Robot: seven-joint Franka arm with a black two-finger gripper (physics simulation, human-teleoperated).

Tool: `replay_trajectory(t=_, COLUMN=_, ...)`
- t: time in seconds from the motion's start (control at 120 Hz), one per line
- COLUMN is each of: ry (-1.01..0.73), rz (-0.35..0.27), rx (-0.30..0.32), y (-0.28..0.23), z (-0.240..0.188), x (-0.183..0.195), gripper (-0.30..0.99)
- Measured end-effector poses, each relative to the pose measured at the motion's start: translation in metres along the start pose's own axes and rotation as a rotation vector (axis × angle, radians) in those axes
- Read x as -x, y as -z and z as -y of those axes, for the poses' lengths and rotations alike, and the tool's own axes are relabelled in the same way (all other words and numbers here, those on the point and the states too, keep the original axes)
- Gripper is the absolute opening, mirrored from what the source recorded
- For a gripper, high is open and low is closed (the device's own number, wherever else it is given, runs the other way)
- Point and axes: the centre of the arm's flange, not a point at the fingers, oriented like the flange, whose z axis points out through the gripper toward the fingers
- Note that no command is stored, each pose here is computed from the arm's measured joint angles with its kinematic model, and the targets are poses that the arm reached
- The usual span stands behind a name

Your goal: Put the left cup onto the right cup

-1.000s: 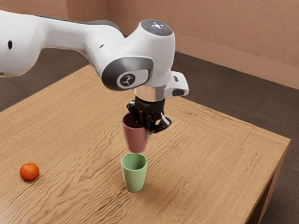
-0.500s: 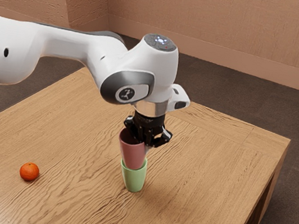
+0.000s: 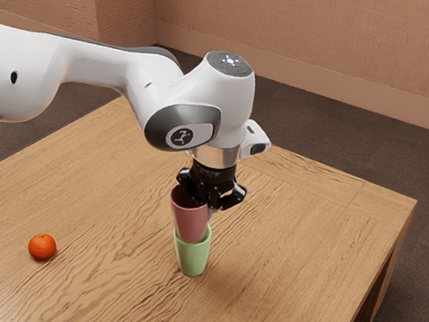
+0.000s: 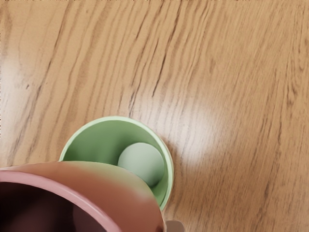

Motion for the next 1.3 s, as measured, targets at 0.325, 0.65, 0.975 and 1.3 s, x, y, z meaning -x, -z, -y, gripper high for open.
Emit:
replay_trajectory(t=0.325, ry=0.043, rz=-0.014, rx=-0.005, y=-0.007, z=0.006, x=-0.015, gripper=-0.09)
replay_trajectory(t=0.65, ry=0.053, rz=-0.032, rx=-0.011, y=-0.01, z=0.003, x=-0.02, gripper=-0.09)
replay_trajectory(t=0.975, ry=0.066, rz=-0.04, rx=-0.009, y=-0.006, z=0.0, x=-0.015, gripper=-0.09)
replay_trajectory(t=1.3, ry=0.082, rz=-0.03, rx=-0.018, y=-0.011, z=0.0, x=-0.013, gripper=-0.09)
